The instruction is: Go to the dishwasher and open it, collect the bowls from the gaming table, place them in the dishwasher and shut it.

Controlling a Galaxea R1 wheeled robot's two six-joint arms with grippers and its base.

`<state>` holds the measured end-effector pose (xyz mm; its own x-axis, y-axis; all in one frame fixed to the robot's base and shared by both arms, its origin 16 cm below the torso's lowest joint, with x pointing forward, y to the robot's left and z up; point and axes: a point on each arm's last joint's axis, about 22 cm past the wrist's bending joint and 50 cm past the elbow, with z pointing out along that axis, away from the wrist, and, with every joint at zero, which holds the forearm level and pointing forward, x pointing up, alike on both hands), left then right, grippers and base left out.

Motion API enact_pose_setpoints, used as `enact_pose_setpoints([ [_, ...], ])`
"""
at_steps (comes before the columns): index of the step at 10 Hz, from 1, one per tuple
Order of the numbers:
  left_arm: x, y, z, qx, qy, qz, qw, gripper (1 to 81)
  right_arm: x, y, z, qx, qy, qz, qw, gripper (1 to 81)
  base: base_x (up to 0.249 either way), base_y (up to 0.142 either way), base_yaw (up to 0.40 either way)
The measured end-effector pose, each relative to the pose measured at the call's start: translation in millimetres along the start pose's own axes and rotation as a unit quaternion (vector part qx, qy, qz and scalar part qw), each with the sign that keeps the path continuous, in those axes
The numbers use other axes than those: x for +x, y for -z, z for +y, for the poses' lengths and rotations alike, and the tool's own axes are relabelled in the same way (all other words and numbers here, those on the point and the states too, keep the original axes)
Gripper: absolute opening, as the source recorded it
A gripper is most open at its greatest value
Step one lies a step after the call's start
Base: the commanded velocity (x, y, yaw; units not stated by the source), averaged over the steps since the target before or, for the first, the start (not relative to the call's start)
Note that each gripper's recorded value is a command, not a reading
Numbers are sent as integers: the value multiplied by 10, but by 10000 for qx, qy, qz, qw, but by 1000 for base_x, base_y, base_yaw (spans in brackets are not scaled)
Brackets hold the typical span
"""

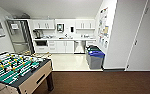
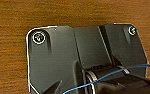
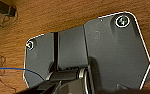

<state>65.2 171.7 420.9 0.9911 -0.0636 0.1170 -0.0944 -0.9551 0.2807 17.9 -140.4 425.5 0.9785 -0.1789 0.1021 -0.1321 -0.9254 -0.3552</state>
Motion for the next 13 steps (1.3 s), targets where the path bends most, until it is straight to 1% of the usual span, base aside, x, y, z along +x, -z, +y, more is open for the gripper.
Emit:
enact_pose_setpoints([
  [13,-18,0,0,0,3,-7,10000,811,-52,1,-8,4,-10,-33,10000,811,185,0,0],
])
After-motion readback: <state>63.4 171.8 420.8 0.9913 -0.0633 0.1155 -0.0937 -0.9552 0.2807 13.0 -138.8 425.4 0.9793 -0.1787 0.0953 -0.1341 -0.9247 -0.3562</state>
